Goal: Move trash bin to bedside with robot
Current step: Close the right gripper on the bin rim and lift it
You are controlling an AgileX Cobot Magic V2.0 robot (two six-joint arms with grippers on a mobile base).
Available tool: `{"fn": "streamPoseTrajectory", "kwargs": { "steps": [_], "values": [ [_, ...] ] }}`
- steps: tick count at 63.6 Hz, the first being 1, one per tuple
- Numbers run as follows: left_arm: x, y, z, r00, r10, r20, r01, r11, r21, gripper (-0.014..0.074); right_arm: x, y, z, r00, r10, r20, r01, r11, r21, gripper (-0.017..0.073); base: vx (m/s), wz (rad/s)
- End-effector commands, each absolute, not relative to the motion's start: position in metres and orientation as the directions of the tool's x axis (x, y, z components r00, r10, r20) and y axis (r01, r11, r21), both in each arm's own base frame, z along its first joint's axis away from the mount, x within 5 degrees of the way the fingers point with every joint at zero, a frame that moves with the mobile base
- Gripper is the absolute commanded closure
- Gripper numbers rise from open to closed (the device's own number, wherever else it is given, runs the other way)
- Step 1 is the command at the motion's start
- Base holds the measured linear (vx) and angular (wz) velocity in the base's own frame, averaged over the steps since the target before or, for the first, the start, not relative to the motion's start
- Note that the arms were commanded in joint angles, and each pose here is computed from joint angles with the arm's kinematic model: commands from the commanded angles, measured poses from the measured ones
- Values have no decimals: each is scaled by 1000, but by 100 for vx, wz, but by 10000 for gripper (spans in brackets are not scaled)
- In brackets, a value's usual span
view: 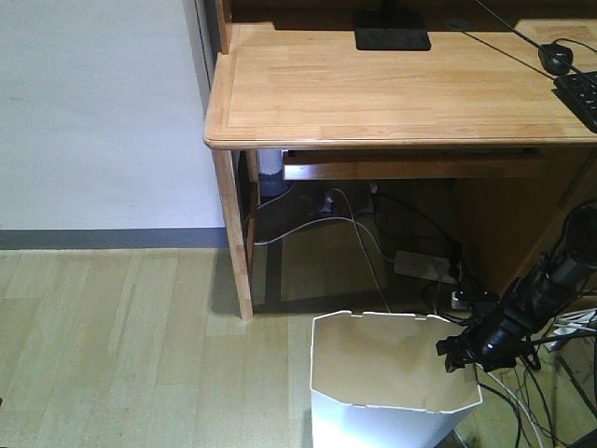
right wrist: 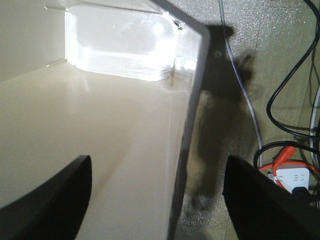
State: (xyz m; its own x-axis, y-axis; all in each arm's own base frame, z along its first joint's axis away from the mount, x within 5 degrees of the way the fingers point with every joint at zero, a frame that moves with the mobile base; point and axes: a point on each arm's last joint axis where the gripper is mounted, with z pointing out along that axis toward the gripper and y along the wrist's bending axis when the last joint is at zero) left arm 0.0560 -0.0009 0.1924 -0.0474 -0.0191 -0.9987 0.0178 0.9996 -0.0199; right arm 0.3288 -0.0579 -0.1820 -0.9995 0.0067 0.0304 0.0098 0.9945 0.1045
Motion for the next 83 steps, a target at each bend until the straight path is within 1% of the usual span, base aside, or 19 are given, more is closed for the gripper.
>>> {"fn": "streamPoseTrajectory", "kwargs": {
  "steps": [1,11,16,17,21,22,25,27,29,37,41,53,57,66,74,80,83],
  "values": [
    [54,-1,208,56,-26,-998,22,999,-25,600,351,-63,-174,-1000,5,-28,2,995,104,31,0,0],
    [54,-1,208,56,-26,-998,22,999,-25,600,355,-62,-188,-1000,5,-15,3,992,127,41,0,0],
    [54,-1,208,56,-26,-998,22,999,-25,600,356,-60,-193,-1000,6,4,7,989,147,102,0,0],
    [54,-1,208,56,-26,-998,22,999,-25,600,356,-60,-193,-1000,6,6,7,989,150,123,0,0],
    [54,-1,208,56,-26,-998,22,999,-25,600,357,-59,-195,-1000,10,19,13,986,167,263,0,0],
    [54,-1,208,56,-26,-998,22,999,-25,600,357,-59,-196,-1000,12,24,16,985,172,281,0,0],
    [54,-1,208,56,-26,-998,22,999,-25,600,357,-57,-197,-999,18,38,25,982,189,443,0,0],
    [54,-1,208,56,-26,-998,22,999,-25,600,358,-57,-197,-999,24,44,32,980,197,526,0,0],
    [54,-1,208,56,-26,-998,22,999,-25,600,358,-56,-197,-998,32,47,41,978,204,578,0,0],
    [54,-1,208,56,-26,-998,22,999,-25,600,361,-54,-191,-997,53,59,66,969,237,571,0,0],
    [54,-1,208,56,-26,-998,22,999,-25,600,363,-53,-186,-997,48,53,60,967,249,570,0,0],
    [54,-1,208,56,-26,-998,22,999,-25,600,363,-51,-162,-999,21,-33,11,964,267,568,0,0],
    [54,-1,208,56,-26,-998,22,999,-25,600,359,-51,-155,-998,21,-54,5,958,287,568,0,0],
    [54,-1,208,56,-26,-998,22,999,-25,600,349,-55,-134,-994,59,-92,18,916,400,568,0,0],
    [54,-1,208,56,-26,-998,22,999,-25,600,340,-61,-107,-982,106,-154,10,852,524,566,0,0],
    [54,-1,208,56,-26,-998,22,999,-25,600,333,-67,-85,-969,148,-200,4,812,584,565,0,0],
    [54,-1,208,56,-26,-998,22,999,-25,600,328,-69,-77,-964,164,-207,5,795,607,564,0,0]
  ]
}}
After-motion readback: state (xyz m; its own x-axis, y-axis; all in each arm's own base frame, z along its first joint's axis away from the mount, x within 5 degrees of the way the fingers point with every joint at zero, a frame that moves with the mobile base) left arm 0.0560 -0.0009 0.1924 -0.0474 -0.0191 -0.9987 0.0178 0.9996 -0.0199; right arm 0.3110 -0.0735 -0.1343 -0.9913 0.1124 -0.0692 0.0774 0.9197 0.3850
